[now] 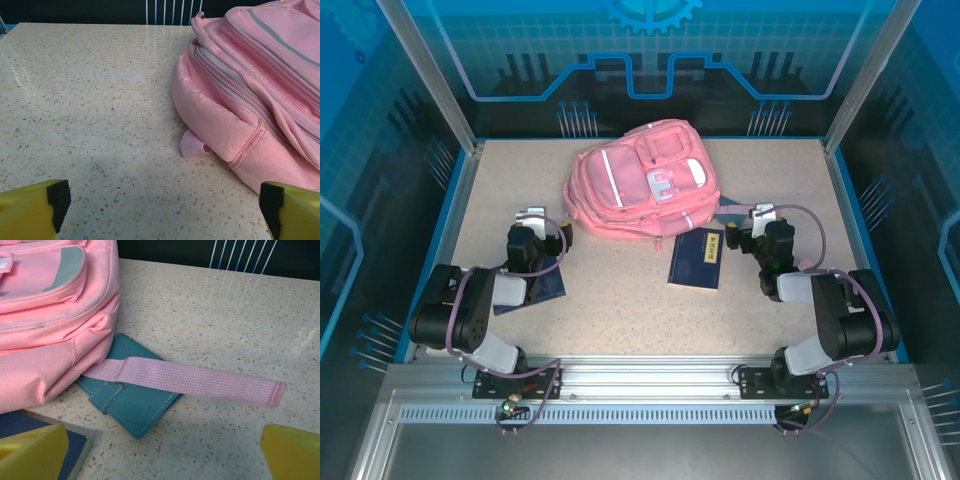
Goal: Pack the student bag
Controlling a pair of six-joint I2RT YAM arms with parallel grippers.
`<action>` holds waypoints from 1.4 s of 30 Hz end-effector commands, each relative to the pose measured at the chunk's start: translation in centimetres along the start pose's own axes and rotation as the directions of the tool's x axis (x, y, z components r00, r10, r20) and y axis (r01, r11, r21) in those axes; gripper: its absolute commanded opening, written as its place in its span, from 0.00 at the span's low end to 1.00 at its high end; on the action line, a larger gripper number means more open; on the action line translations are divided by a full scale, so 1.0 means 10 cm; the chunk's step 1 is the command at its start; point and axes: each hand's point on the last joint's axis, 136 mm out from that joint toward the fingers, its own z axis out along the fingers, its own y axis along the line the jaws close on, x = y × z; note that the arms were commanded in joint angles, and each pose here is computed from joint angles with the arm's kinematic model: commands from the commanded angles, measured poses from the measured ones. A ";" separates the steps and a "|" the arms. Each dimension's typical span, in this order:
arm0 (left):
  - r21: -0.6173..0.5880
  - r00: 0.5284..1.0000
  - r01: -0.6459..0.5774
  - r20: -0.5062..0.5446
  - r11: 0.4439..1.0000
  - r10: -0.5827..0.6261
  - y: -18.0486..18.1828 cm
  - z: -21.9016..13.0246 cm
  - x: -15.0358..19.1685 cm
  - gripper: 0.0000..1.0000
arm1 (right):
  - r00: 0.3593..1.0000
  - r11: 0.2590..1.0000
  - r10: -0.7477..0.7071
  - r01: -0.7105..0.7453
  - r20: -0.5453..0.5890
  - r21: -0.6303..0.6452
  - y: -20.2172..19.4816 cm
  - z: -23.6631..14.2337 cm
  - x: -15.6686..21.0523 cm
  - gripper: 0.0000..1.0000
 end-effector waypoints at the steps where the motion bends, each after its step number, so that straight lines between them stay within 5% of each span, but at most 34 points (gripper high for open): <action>1: -0.010 1.000 0.020 0.023 1.000 -0.019 0.04 0.03 -0.08 0.99 | 1.000 1.000 0.018 -0.018 0.009 0.024 -0.08 0.02 -0.03 1.00; 26: -0.003 0.999 0.031 0.023 1.000 -0.031 0.05 0.03 -0.09 0.99 | 1.000 1.000 0.019 -0.019 0.012 0.024 -0.08 0.02 -0.04 1.00; 36: -0.091 0.995 0.084 0.062 0.992 -0.078 0.19 -0.27 -0.56 0.99 | 0.994 0.994 0.093 -0.089 -0.053 0.063 -0.14 -0.37 -0.71 1.00; 42: -0.149 0.936 0.294 -0.155 0.944 -0.316 0.14 -0.34 -0.88 0.99 | 0.918 0.952 0.302 -0.304 -0.256 0.032 0.15 -0.62 -0.85 1.00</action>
